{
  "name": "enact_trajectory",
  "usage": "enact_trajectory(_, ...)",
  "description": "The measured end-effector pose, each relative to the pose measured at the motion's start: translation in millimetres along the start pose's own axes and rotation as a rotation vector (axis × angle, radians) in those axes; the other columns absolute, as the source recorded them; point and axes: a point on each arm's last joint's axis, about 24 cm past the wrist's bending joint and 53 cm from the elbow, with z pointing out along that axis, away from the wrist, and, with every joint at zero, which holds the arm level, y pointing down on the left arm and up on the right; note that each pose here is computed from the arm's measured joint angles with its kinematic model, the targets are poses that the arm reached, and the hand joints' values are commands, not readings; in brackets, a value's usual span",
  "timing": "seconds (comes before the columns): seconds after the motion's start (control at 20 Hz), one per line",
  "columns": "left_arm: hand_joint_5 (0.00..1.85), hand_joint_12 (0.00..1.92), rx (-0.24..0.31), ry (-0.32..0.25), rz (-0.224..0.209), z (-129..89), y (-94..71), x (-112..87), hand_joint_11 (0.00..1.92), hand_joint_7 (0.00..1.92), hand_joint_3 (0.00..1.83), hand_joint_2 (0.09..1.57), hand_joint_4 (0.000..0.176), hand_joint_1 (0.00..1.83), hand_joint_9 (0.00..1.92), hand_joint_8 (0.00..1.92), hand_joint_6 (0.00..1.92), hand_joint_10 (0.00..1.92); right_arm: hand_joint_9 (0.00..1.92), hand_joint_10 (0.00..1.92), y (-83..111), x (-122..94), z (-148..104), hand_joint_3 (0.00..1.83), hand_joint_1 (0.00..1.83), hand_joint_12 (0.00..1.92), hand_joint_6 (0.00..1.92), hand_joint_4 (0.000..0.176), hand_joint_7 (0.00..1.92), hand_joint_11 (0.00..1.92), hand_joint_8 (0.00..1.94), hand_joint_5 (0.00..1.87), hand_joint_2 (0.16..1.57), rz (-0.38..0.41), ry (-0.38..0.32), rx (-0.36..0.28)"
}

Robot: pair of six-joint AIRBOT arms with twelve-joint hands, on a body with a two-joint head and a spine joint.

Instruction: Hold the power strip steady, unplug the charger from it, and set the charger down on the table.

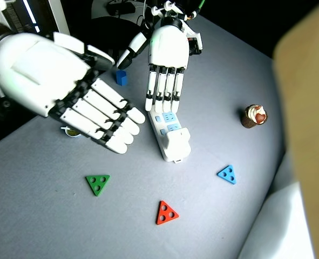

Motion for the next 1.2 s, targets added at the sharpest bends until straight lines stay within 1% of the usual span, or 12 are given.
enact_trajectory(0.1, 0.19, 0.14, -0.002, 0.008, -0.008, 3.0, 2.5, 4.3, 0.08, 0.19, 0.0, 0.98, 0.0, 0.02, 0.17, 0.0, 0.0, 0.01, 0.1, 0.0, 2.1, 4.0, 4.3, 0.0, 0.0, 0.06, 0.0, 0.0, 0.12, 0.07, 0.0, 0.12, 0.96, 0.016, -0.013, 0.016)
enact_trajectory(0.2, 0.19, 0.14, 0.007, 0.013, -0.013, 7.5, 0.6, 9.1, 0.08, 0.19, 0.0, 0.98, 0.0, 0.04, 0.17, 0.0, 0.0, 0.0, 0.12, 0.01, 5.3, 7.4, 6.9, 0.0, 0.01, 0.06, 0.01, 0.0, 0.13, 0.09, 0.01, 0.13, 0.96, 0.031, -0.019, 0.024)
enact_trajectory(0.3, 0.17, 0.13, 0.011, 0.017, -0.014, 11.7, 0.5, 11.3, 0.06, 0.17, 0.0, 0.98, 0.0, 0.01, 0.15, 0.0, 0.0, 0.0, 0.1, 0.0, 8.8, 14.2, 12.6, 0.0, 0.0, 0.05, 0.0, 0.0, 0.12, 0.08, 0.0, 0.11, 0.95, 0.074, -0.011, 0.039)
enact_trajectory(0.5, 0.18, 0.12, 0.021, 0.013, -0.017, 20.7, -1.0, 11.5, 0.06, 0.18, 0.0, 0.98, 0.0, 0.0, 0.15, 0.0, 0.0, 0.0, 0.06, 0.0, 10.2, 20.9, 34.6, 0.0, 0.01, 0.04, 0.0, 0.0, 0.07, 0.05, 0.0, 0.07, 0.95, 0.092, -0.059, 0.086)
enact_trajectory(0.55, 0.16, 0.11, 0.023, 0.016, -0.017, 21.5, -1.9, 12.6, 0.05, 0.17, 0.0, 0.98, 0.0, 0.0, 0.13, 0.0, 0.0, 0.0, 0.08, 0.01, 8.2, 22.4, 39.0, 0.0, 0.04, 0.05, 0.01, 0.0, 0.09, 0.08, 0.01, 0.09, 0.95, 0.098, -0.065, 0.101)
enact_trajectory(0.65, 0.15, 0.11, 0.028, 0.015, -0.018, 25.5, -2.6, 13.1, 0.04, 0.15, 0.0, 0.98, 0.0, 0.0, 0.12, 0.0, 0.0, 0.0, 0.08, 0.01, 4.8, 28.8, 49.0, 0.0, 0.07, 0.05, 0.0, 0.0, 0.08, 0.08, 0.0, 0.06, 0.94, 0.114, -0.071, 0.136)
enact_trajectory(0.7, 0.15, 0.11, 0.026, 0.013, -0.019, 26.2, -1.5, 12.4, 0.05, 0.15, 0.0, 0.98, 0.0, 0.0, 0.12, 0.0, 0.0, 0.0, 0.08, 0.01, 5.8, 30.9, 53.4, 0.0, 0.07, 0.05, 0.0, 0.0, 0.07, 0.08, 0.0, 0.05, 0.94, 0.116, -0.073, 0.14)
enact_trajectory(0.8, 0.15, 0.1, 0.025, 0.014, -0.021, 27.7, -0.8, 12.6, 0.04, 0.15, 0.0, 0.98, 0.0, 0.0, 0.12, 0.0, 0.0, 0.0, 0.09, 0.01, 7.1, 31.7, 62.4, 0.0, 0.16, 0.06, 0.0, 0.0, 0.08, 0.11, 0.0, 0.06, 0.94, 0.112, -0.086, 0.142)
enact_trajectory(0.9, 0.18, 0.11, 0.022, 0.025, -0.026, 28.9, 0.8, 18.3, 0.07, 0.18, 0.0, 0.98, 0.0, 0.02, 0.14, 0.01, 0.01, 0.01, 0.11, 0.01, 14.8, 35.2, 70.4, 0.0, 0.25, 0.07, 0.01, 0.0, 0.09, 0.13, 0.01, 0.08, 0.96, 0.103, -0.09, 0.124)
enact_trajectory(1.0, 0.17, 0.11, 0.022, 0.028, -0.033, 29.4, 1.0, 20.6, 0.08, 0.17, 0.0, 0.98, 0.0, 0.02, 0.14, 0.01, 0.01, 0.01, 0.14, 0.01, 21.2, 34.3, 79.1, 0.0, 0.27, 0.08, 0.0, 0.0, 0.13, 0.16, 0.01, 0.1, 0.99, 0.086, -0.105, 0.104)
enact_trajectory(1.1, 0.16, 0.1, 0.022, 0.022, -0.035, 29.3, 3.1, 20.2, 0.06, 0.16, 0.0, 0.98, 0.0, 0.0, 0.12, 0.0, 0.0, 0.0, 0.2, 0.02, 21.9, 32.2, 87.5, 0.0, 0.37, 0.11, 0.01, 0.0, 0.18, 0.22, 0.01, 0.13, 1.0, 0.078, -0.122, 0.102)
enact_trajectory(1.2, 0.15, 0.1, 0.021, 0.026, -0.035, 28.8, 4.0, 22.9, 0.06, 0.15, 0.0, 0.98, 0.0, 0.01, 0.13, 0.0, 0.0, 0.0, 0.24, 0.01, 16.6, 35.2, 95.0, 0.0, 0.51, 0.15, 0.0, 0.0, 0.22, 0.24, 0.01, 0.16, 0.98, 0.07, -0.125, 0.117)
